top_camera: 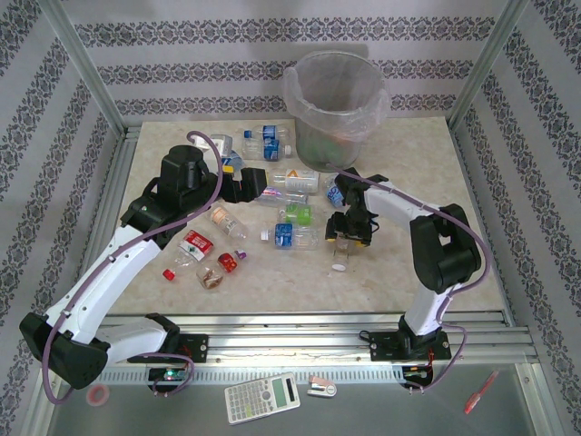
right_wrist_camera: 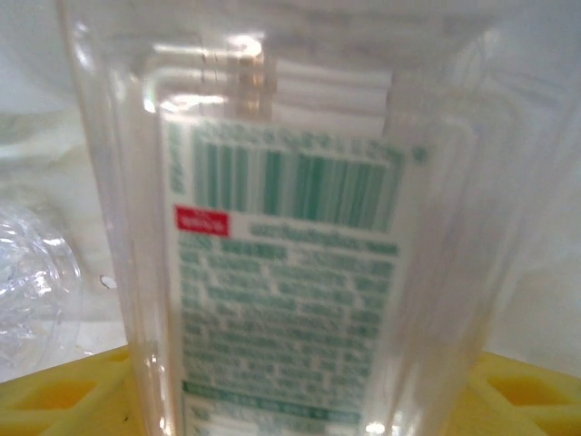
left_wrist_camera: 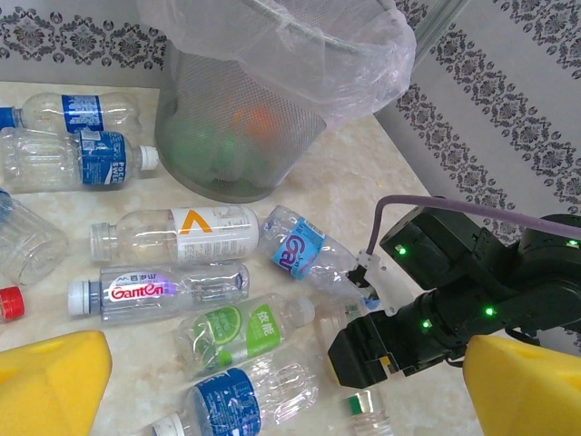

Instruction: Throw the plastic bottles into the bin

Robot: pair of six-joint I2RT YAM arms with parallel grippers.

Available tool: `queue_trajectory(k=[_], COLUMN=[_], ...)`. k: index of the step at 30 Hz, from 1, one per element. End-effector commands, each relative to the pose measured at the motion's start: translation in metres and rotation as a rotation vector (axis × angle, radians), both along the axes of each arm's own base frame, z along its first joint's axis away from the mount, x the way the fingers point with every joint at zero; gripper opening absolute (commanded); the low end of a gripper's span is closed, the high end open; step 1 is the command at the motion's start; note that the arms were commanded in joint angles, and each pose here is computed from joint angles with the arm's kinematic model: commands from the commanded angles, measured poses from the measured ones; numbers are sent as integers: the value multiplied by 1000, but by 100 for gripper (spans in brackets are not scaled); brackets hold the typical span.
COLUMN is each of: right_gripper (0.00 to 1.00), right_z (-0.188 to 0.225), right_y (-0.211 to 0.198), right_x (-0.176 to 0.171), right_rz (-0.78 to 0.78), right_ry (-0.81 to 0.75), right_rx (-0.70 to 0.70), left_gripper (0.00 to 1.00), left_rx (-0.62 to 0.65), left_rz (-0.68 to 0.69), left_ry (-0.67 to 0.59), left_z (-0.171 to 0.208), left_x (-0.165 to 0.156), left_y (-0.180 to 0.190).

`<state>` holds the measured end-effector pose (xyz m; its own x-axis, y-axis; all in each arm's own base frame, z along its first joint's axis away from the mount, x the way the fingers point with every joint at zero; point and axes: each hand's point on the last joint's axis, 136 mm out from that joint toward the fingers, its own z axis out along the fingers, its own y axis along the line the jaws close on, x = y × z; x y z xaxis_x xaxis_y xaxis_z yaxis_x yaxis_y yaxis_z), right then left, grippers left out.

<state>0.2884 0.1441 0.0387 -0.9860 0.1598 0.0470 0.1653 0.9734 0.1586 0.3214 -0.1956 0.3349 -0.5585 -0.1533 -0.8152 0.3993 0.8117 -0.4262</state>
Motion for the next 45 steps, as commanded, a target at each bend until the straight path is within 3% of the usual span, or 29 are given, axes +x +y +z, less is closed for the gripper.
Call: queue_trajectory(k=[1,9,17,33,38,45], right_gripper=[67,56,48,40,39,38], right_z=[-3,-6,16,119,163,240], right_y=[0,-5,1,16,29,40], right_x=[4,0,2,-1,16,65], right_rz=[15,10,24,64,97,20], right_ry=[-11,-2,-43,-257,-398,-590], right_rx=[-30,-48,-11,194,324,558], left_gripper=[100,100,100,100,100,100], left_rx=[13,21,16,-3,-10,-11], left_rz=[1,0,-4,-17,-17,-20], left_ry=[-9,-13,-13,-16,-23,-24], left_z=[1,1,2,2,3,4], left_x=[-4,-4,-4,-1,1,0], left_y=[0,1,0,-6,-7,-7])
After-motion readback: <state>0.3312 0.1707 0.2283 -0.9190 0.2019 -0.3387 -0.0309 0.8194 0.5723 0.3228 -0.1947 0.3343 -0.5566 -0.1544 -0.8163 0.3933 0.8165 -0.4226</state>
